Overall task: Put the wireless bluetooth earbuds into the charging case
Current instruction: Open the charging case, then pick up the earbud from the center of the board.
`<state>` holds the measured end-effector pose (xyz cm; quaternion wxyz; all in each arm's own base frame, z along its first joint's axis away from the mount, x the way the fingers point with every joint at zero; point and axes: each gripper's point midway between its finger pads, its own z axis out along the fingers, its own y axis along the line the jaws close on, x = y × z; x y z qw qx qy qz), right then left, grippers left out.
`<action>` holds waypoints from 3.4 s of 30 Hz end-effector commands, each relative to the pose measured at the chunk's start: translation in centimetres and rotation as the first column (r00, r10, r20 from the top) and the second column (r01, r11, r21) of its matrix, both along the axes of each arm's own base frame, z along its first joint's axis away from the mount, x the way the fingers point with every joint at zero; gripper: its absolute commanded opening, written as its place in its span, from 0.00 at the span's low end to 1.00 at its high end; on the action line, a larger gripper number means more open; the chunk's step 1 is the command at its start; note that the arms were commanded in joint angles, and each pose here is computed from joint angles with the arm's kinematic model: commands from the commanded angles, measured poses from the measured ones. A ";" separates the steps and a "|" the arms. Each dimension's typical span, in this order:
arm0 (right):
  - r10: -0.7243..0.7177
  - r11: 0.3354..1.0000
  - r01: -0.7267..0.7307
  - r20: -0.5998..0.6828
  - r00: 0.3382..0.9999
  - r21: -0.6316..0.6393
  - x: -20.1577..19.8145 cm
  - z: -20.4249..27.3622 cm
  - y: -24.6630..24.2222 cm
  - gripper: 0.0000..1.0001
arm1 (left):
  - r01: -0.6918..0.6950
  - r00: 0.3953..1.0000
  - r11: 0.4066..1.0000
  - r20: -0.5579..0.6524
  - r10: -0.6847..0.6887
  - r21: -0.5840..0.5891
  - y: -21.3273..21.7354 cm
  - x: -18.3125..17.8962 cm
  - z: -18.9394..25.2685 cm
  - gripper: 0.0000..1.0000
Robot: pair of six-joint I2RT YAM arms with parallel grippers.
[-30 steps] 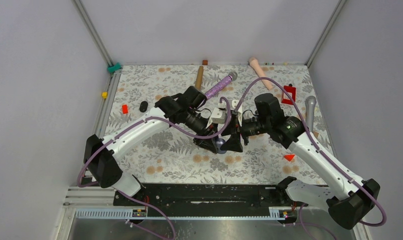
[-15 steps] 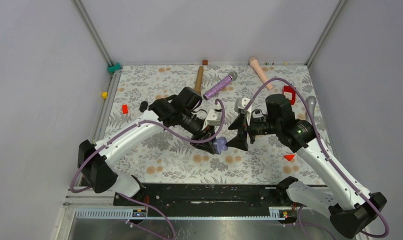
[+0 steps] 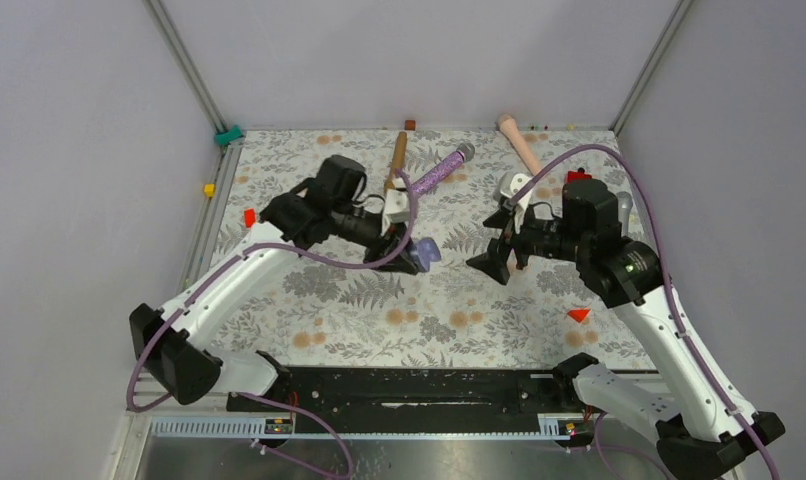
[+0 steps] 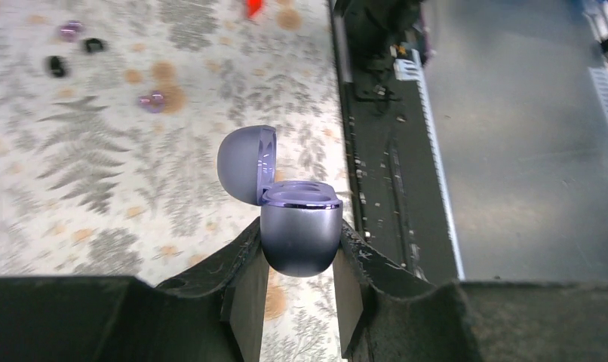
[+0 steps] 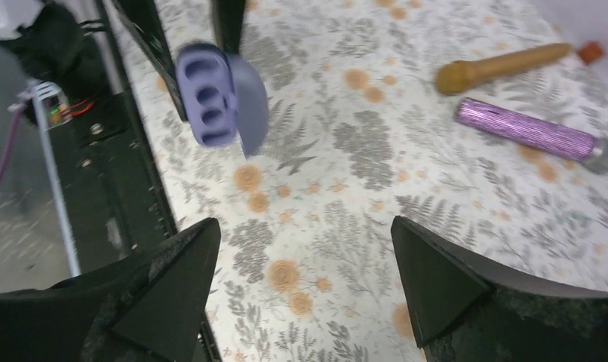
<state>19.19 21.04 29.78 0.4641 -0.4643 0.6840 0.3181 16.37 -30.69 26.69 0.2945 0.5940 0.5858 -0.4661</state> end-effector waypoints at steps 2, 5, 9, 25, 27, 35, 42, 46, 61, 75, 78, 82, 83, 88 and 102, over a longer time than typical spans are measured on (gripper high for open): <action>-0.269 0.959 0.268 0.007 0.963 -0.090 4.6 -0.2 -3.3 0.92 | -0.123 0.980 0.984 0.138 0.141 -0.128 2.9 3.2 4.9 0.00; -0.388 0.906 0.376 -0.024 0.922 -0.192 7.1 -3.4 -5.0 0.91 | -0.179 0.964 0.971 0.167 0.205 -0.159 4.9 4.5 5.4 0.00; -0.533 0.811 0.492 -0.057 0.844 -0.316 10.2 -7.8 -7.8 0.89 | -0.237 0.955 0.957 0.141 0.261 -0.168 6.9 5.7 4.3 0.00; -0.806 0.491 0.615 -0.053 0.590 -0.617 19.9 -14.4 -21.1 0.77 | -0.232 0.962 0.959 0.108 0.251 -0.163 11.7 3.6 0.3 0.00; -0.839 0.420 0.631 -0.013 0.544 -0.652 20.8 -14.9 -22.6 0.76 | -0.215 0.969 0.963 0.089 0.231 -0.163 11.7 3.2 0.0 0.00; -0.907 0.242 0.662 0.078 0.414 -0.709 23.4 -17.1 -25.9 0.69 | -0.176 0.982 0.969 0.039 0.186 -0.175 11.9 2.2 -0.3 0.00; -0.908 0.182 0.635 0.119 0.401 -0.751 24.0 -19.0 -27.0 0.61 | -0.177 0.982 0.959 0.031 0.188 -0.220 12.3 2.0 0.0 0.00; -0.900 0.227 0.606 0.073 0.429 -0.763 24.4 -20.4 -26.3 0.54 | -0.171 0.983 0.956 0.028 0.183 -0.240 12.2 1.8 0.1 0.00; -0.834 0.418 0.461 -0.130 0.536 -0.783 25.2 -23.5 -23.0 0.41 | -0.163 0.984 0.952 0.020 0.174 -0.260 12.1 1.7 0.2 0.00; -0.794 0.487 0.354 -0.236 0.560 -0.798 24.2 -26.0 -21.9 0.38 | -0.165 0.985 0.950 0.009 0.174 -0.264 12.1 1.8 0.1 0.00; -0.794 0.486 0.329 -0.251 0.554 -0.810 23.9 -26.5 -22.0 0.38 | -0.165 0.985 0.950 0.007 0.173 -0.265 12.1 1.8 0.1 0.00; -0.794 0.487 0.330 -0.253 0.552 -0.809 24.0 -26.6 -21.8 0.37 | -0.167 0.985 0.950 0.005 0.175 -0.263 12.1 1.9 0.0 0.01; -0.796 0.483 0.328 -0.251 0.551 -0.812 24.0 -26.6 -21.8 0.37 | -0.167 0.985 0.950 0.006 0.175 -0.264 12.1 1.9 0.0 0.01; -0.782 0.486 0.308 -0.249 0.572 -0.818 23.9 -26.7 -21.4 0.37 | -0.167 0.985 0.950 0.003 0.174 -0.264 12.1 1.9 0.0 0.01; -0.743 0.501 0.254 -0.262 0.615 -0.827 23.4 -27.2 -19.9 0.39 | -0.169 0.985 0.950 -0.002 0.174 -0.264 12.1 2.0 -0.1 0.01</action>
